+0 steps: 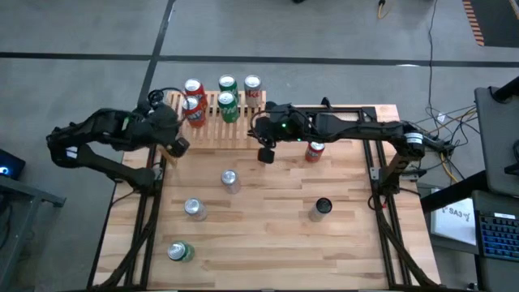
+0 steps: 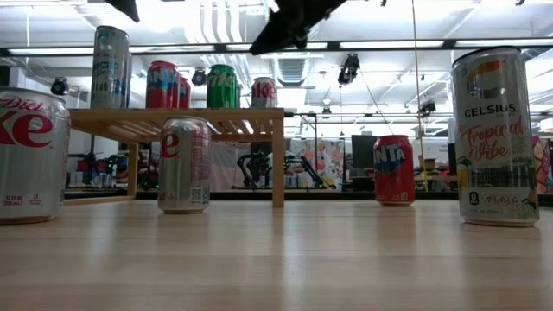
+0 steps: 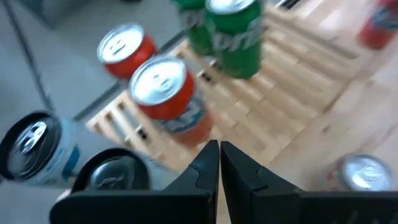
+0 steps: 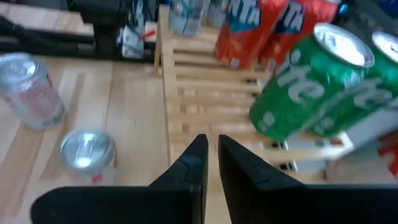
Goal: Place canned beverage on shelf
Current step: Put the top white/blue soda can on the shelf aligned with the other white/blue soda can
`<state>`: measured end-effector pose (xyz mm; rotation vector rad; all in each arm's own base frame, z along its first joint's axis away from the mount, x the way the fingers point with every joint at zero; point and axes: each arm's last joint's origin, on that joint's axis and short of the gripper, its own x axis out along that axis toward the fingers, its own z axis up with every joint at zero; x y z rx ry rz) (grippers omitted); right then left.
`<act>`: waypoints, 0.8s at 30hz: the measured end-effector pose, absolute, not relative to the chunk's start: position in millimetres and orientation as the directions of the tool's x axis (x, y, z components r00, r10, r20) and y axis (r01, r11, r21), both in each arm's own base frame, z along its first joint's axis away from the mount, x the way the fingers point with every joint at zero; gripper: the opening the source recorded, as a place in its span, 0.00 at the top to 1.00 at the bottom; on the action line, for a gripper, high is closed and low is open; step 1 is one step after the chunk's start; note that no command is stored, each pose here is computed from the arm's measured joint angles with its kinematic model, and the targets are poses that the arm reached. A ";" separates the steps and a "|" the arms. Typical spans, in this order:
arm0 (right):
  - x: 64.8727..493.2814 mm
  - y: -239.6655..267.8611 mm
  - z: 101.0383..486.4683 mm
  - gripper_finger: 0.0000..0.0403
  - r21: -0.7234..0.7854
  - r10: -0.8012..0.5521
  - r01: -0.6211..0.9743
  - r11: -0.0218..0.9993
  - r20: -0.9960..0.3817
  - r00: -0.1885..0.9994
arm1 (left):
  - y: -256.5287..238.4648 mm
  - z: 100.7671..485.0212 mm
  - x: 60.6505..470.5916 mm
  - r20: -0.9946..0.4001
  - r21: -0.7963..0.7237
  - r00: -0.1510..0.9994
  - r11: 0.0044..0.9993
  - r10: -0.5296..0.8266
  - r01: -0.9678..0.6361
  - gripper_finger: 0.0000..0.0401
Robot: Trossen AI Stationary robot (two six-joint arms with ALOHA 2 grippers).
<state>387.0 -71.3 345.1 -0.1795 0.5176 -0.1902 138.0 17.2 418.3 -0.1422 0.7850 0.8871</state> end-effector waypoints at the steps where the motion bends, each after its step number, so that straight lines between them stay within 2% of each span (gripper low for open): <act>1: 390.8 -71.9 343.8 0.93 -0.222 -0.226 0.137 0.965 -0.455 0.861 | 13.1 419.2 137.4 -0.653 0.191 0.405 0.657 0.640 -0.729 1.00; 5: 403.2 -74.1 340.0 0.93 -0.223 -0.232 0.152 0.963 -0.394 0.890 | -3.4 421.9 135.7 -0.584 0.183 0.506 0.710 0.634 -0.679 1.00; 13: 418.0 -76.7 339.6 0.93 -0.218 -0.236 0.179 0.959 -0.274 0.932 | -31.0 423.9 129.9 -0.479 0.200 0.619 0.765 0.622 -0.613 1.00; 24: 431.6 -78.8 337.3 0.93 -0.199 -0.224 0.191 0.961 -0.157 0.962 | -46.6 410.6 127.7 -0.420 0.258 0.657 0.776 0.627 -0.576 1.00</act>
